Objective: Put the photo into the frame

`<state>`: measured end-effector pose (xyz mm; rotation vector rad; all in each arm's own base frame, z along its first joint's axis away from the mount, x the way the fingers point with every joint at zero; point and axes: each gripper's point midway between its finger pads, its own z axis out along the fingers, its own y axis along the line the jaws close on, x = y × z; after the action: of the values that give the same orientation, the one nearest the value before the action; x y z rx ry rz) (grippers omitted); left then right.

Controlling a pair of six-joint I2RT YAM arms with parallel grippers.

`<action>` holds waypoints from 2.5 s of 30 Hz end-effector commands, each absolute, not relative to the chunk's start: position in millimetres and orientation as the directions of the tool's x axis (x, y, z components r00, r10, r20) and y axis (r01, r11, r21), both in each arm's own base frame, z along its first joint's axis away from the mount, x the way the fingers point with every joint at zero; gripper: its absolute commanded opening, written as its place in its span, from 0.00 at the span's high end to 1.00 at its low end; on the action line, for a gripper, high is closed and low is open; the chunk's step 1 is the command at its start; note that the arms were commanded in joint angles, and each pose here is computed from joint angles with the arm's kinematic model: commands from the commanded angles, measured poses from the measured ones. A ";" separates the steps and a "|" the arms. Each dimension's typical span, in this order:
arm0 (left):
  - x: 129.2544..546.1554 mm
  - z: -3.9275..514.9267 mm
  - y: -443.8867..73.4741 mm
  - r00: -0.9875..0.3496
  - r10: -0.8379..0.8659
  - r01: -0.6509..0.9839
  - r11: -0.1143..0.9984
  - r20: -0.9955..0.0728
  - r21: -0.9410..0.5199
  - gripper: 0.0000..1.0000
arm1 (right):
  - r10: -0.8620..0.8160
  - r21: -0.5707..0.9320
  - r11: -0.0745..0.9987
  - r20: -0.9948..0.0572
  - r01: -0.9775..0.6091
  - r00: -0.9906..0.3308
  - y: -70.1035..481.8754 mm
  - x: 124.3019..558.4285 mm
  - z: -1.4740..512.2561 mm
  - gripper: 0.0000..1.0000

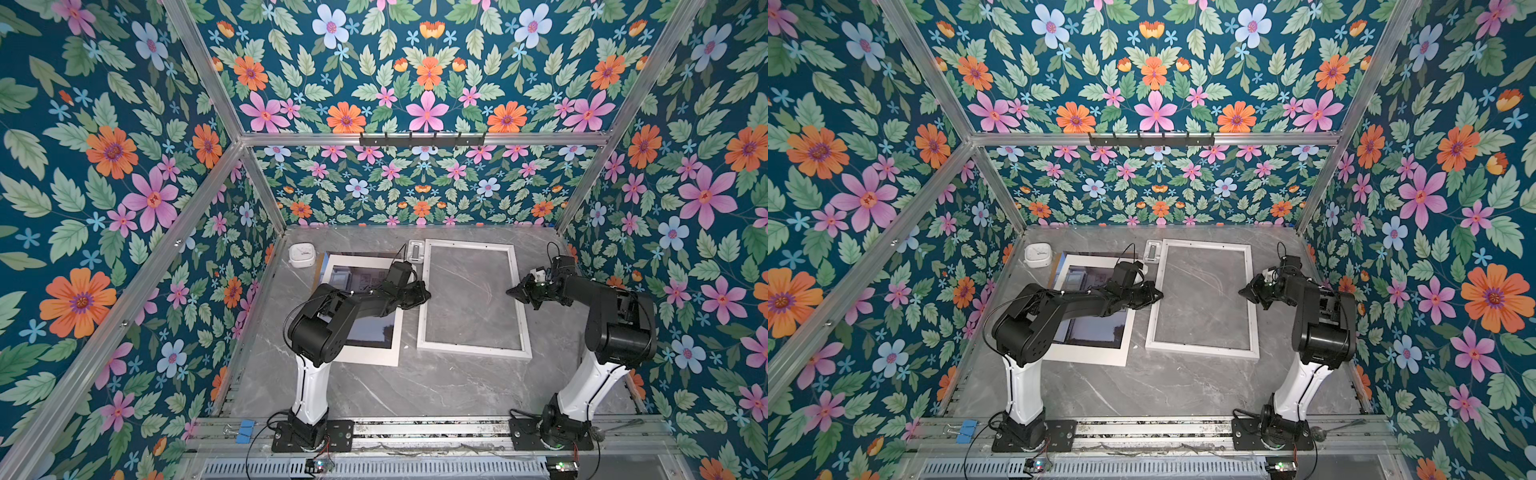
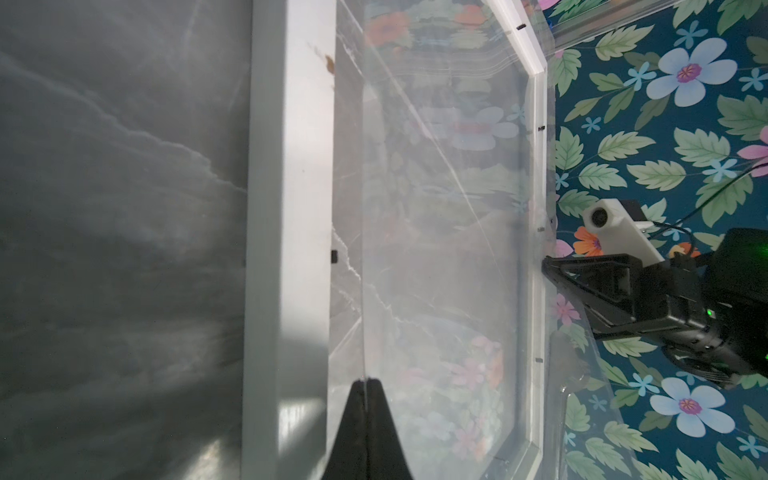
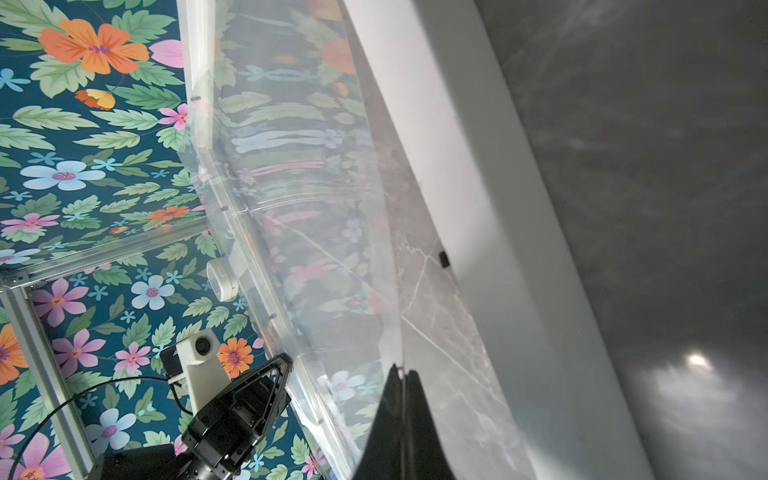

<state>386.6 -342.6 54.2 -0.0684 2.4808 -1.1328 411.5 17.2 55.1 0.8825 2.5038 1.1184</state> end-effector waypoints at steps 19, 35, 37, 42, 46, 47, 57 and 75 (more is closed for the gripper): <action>390.7 55.4 -348.0 -0.914 -0.223 0.121 0.649 -0.340 -0.751 1.00 | 0.637 0.737 0.516 0.010 0.437 -0.770 10.1 409.4 54.2 1.00; 389.2 54.2 -349.3 -0.919 -0.224 0.112 0.640 -0.325 -0.760 1.00 | 0.649 0.705 0.540 -0.001 0.460 -0.761 5.0 402.5 53.1 0.80; 388.6 52.8 -349.3 -0.920 -0.222 0.111 0.641 -0.323 -0.759 1.00 | 0.649 0.701 0.544 -0.004 0.460 -0.761 4.4 402.1 53.8 0.79; 388.4 52.6 -348.0 -0.919 -0.226 0.109 0.644 -0.325 -0.757 1.00 | 0.653 0.692 0.553 -0.015 0.463 -0.758 2.6 400.4 58.9 0.75; 388.5 52.1 -348.3 -0.919 -0.225 0.109 0.644 -0.323 -0.758 1.00 | 0.660 0.677 0.565 -0.029 0.471 -0.750 -0.6 398.4 62.0 0.74; 388.4 52.1 -348.4 -0.919 -0.224 0.109 0.644 -0.323 -0.757 1.00 | 0.662 0.675 0.566 -0.031 0.473 -0.749 -1.3 397.9 62.6 0.74; 388.0 50.8 -349.4 -0.922 -0.220 0.109 0.642 -0.318 -0.759 1.00 | 0.672 0.650 0.582 -0.046 0.489 -0.739 -6.3 395.0 63.9 0.72; 387.3 53.2 -355.6 -0.926 -0.210 0.115 0.634 -0.314 -0.764 1.00 | 0.681 0.635 0.590 -0.060 0.499 -0.730 -10.0 391.6 63.3 0.66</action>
<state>384.5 -352.4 48.5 -0.0937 2.5012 -1.1896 392.4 -7.3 61.8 0.9731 2.5270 0.8987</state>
